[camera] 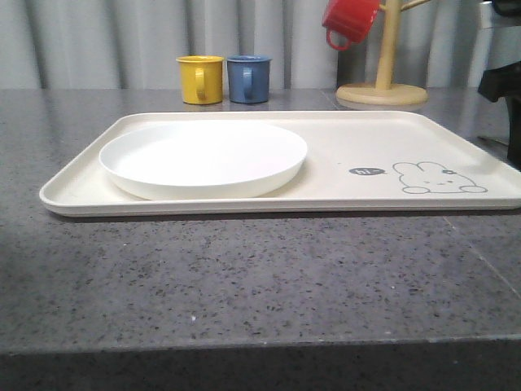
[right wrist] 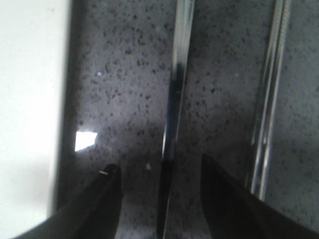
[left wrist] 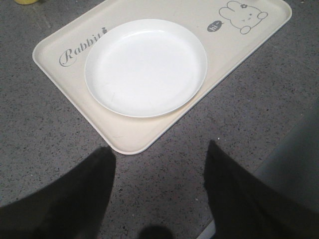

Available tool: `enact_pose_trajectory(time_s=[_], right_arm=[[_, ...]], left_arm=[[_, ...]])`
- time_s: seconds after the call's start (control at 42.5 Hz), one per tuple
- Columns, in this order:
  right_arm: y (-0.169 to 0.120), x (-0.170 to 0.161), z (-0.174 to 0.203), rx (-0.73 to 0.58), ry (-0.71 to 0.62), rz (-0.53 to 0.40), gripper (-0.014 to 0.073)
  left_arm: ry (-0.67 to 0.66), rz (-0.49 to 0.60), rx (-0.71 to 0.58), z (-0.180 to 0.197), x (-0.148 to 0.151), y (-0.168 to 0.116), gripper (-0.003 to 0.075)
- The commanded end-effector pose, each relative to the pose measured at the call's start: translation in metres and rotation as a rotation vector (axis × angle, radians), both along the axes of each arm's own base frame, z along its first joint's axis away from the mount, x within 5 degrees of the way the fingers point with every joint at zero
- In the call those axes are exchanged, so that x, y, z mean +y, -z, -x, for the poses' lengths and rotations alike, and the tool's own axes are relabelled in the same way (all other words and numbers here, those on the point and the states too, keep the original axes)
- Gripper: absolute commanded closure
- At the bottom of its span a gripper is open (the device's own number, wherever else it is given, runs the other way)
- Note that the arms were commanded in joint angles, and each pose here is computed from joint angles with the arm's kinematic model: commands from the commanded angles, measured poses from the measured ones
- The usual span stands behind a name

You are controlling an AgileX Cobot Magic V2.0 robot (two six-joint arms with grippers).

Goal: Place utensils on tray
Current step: 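Grasp the metal fork with the right gripper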

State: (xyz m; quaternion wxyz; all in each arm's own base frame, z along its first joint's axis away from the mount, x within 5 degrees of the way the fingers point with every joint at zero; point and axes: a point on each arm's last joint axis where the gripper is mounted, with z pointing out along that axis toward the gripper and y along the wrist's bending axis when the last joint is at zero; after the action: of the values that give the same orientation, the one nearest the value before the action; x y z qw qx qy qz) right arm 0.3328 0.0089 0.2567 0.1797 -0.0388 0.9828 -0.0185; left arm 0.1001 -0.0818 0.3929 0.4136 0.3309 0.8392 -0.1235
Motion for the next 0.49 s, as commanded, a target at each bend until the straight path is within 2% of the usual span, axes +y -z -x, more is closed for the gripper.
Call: enact_pose_trajectory(time_s=[0.0, 0.094, 0.329, 0.47], right_arm=[[-0.020, 0.000, -0.004, -0.098, -0.016, 0.014, 0.0271], [-0.016, 0.000, -0.005, -0.083, -0.016, 0.015, 0.0379], [-0.016, 0.000, -0.004, -0.070, -0.014, 0.011, 0.0576], [-0.025, 0.000, 0.001, -0.092, -0.014, 0.013, 0.0641]], left_arm=[[0.002, 0.064, -0.066, 0.000, -0.001, -0.012, 0.0332], [0.002, 0.064, -0.066, 0.000, -0.001, -0.012, 0.0332], [0.002, 0.064, -0.066, 0.000, -0.001, -0.012, 0.0332], [0.002, 0.064, -0.066, 0.000, -0.001, -0.012, 0.0332]])
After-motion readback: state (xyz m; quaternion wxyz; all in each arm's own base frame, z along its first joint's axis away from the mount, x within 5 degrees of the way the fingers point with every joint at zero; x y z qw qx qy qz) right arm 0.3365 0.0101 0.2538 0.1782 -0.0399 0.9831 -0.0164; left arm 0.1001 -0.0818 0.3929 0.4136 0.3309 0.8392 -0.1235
